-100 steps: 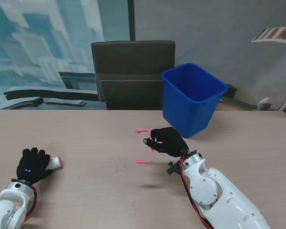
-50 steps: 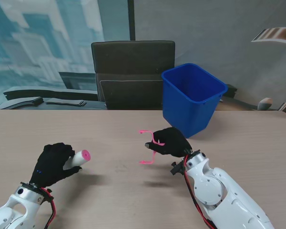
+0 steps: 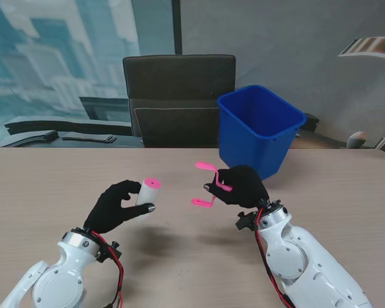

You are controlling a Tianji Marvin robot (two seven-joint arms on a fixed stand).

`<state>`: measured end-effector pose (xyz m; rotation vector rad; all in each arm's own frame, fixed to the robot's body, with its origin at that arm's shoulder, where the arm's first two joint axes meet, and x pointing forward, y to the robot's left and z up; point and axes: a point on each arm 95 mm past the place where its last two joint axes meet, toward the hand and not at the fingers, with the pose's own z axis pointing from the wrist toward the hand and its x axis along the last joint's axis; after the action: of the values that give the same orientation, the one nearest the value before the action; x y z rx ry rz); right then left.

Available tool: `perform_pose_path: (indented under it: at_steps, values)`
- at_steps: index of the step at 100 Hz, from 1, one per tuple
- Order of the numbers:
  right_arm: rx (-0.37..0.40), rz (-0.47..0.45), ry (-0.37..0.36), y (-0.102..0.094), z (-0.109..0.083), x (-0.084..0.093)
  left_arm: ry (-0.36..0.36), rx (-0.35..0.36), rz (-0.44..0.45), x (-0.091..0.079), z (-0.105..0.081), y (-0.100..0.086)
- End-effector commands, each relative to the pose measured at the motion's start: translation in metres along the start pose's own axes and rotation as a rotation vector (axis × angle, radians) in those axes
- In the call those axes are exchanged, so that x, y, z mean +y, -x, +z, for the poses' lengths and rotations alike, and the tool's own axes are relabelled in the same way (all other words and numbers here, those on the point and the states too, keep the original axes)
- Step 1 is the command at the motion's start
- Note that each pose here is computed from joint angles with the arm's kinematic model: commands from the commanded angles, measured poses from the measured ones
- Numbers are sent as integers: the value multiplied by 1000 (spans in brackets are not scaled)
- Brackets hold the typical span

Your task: Replace a lint-roller refill

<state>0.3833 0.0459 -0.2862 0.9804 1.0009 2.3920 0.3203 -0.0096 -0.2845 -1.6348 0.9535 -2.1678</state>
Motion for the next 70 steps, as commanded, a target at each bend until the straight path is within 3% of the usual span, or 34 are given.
perform_pose_path:
  at_steps: [1, 25, 43, 70]
  values:
    - [24, 17, 4, -10, -2, -2, -12, 46, -7, 1, 11, -18]
    - [83, 87, -14, -22, -9, 1, -43, 16, -201, 10, 35, -36]
    - [87, 136, -42, -24, -10, -2, -54, 7, -236, 16, 42, -38]
    - [88, 158, -12, -27, -5, -6, -31, 9, -297, 28, 43, -44]
